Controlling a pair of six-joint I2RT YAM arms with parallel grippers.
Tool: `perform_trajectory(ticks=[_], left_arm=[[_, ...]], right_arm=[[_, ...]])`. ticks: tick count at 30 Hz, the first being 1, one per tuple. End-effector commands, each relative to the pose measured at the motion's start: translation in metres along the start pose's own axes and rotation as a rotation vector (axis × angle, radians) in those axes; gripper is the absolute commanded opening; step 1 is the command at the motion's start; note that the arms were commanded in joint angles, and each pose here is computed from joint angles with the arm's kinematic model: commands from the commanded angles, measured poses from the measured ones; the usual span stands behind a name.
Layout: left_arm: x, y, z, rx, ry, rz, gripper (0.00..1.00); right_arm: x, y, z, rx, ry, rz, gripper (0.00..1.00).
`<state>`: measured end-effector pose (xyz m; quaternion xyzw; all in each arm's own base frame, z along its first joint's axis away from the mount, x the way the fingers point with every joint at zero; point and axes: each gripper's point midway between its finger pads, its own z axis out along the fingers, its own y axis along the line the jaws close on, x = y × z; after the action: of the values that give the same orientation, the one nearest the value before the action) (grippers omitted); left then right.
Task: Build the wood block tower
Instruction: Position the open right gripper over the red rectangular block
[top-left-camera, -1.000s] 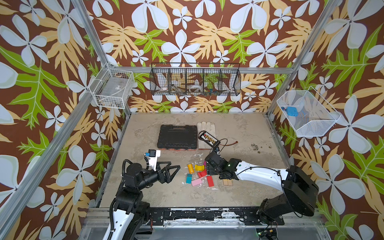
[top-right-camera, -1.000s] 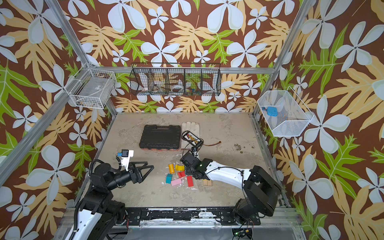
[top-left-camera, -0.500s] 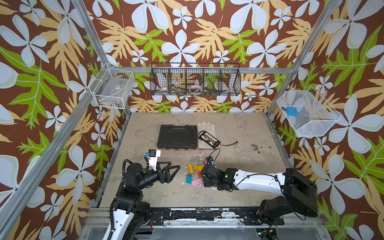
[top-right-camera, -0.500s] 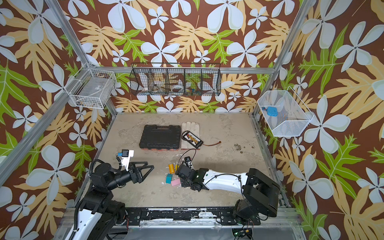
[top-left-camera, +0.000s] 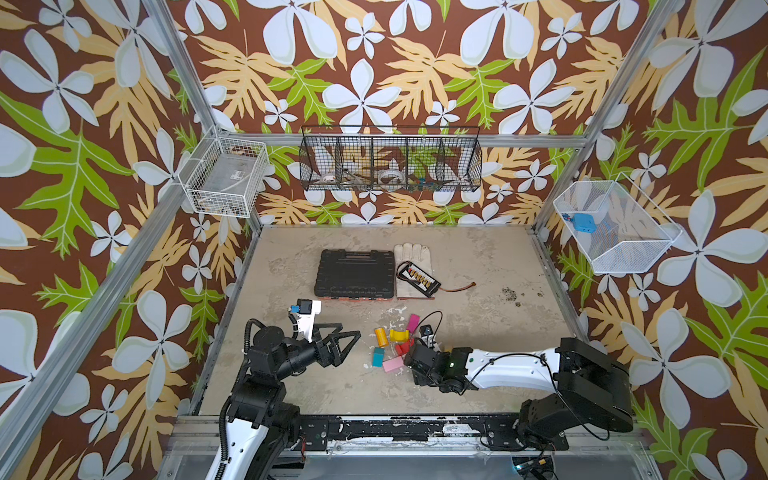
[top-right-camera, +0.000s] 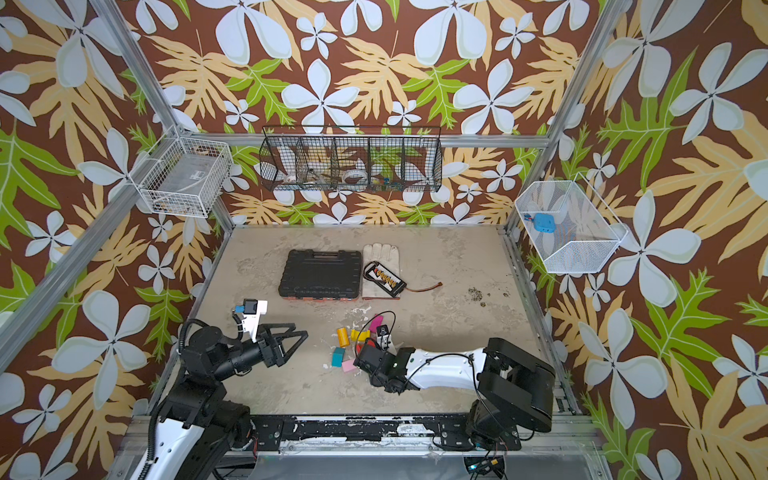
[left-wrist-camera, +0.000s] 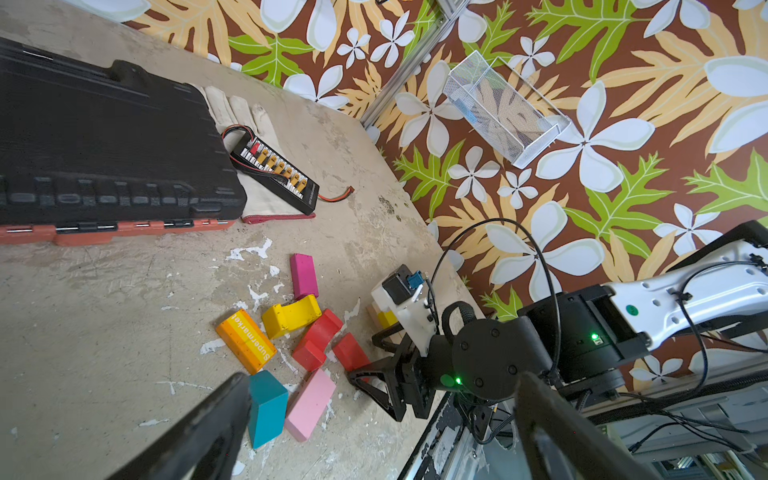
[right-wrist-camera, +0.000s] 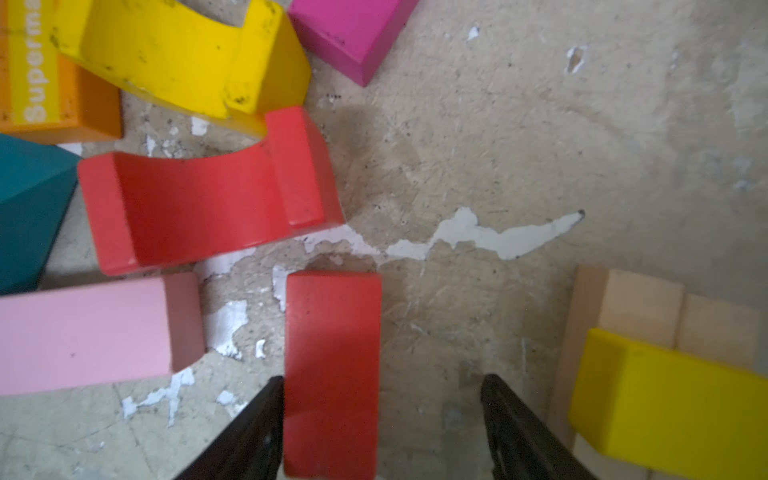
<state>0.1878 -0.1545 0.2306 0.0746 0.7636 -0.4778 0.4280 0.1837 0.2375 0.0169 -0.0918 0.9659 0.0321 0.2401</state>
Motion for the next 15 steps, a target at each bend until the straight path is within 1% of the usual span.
perform_trajectory(ticks=[1,8,12,15], left_arm=[[-0.003,-0.004,-0.001,0.019,-0.014,0.018,1.00],[-0.003,-0.003,0.000,0.018,-0.007,0.013,1.00],[-0.004,-0.005,-0.001,0.019,-0.017,0.019,1.00],[-0.003,-0.004,0.000,0.018,-0.009,0.013,1.00]], right_arm=[[0.002,-0.014,0.000,0.059,-0.006,0.024,0.72],[0.000,-0.021,0.000,0.087,-0.009,0.034,0.67],[-0.004,-0.010,-0.002,0.033,-0.018,0.015,0.67],[-0.008,-0.003,0.000,0.023,-0.021,-0.013,0.66]])
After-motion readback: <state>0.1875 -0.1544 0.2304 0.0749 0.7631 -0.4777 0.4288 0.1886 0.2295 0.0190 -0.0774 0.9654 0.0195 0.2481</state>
